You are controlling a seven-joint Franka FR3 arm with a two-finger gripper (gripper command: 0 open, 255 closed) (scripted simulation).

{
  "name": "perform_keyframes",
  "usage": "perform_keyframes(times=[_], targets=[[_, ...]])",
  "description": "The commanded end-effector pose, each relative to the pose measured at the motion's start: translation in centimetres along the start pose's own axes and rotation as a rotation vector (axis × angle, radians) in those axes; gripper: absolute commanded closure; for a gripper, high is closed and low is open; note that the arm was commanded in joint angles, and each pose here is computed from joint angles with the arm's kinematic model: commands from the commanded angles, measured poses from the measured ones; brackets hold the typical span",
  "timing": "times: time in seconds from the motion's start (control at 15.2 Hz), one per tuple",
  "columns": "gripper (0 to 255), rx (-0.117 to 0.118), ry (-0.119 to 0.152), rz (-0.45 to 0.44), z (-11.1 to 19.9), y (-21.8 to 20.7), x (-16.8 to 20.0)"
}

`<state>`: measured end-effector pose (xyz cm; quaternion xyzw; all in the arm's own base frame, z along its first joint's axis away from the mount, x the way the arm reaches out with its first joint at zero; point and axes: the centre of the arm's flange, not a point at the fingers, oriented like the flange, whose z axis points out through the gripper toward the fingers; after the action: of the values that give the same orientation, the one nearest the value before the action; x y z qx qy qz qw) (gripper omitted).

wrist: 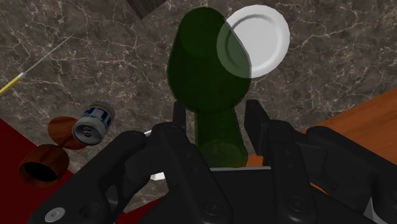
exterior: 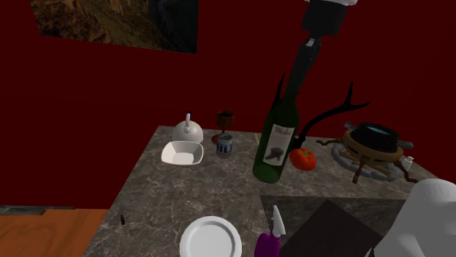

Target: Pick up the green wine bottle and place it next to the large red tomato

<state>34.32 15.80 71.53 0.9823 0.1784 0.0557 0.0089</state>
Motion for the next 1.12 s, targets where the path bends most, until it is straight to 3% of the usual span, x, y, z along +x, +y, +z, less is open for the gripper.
perform_keyframes(times=[0.0, 1.06], targets=[[255, 0.000, 0.000, 0.000, -1.1, 0.0, 0.1], [255, 0.000, 0.000, 0.000, -9.5, 0.4, 1.0]])
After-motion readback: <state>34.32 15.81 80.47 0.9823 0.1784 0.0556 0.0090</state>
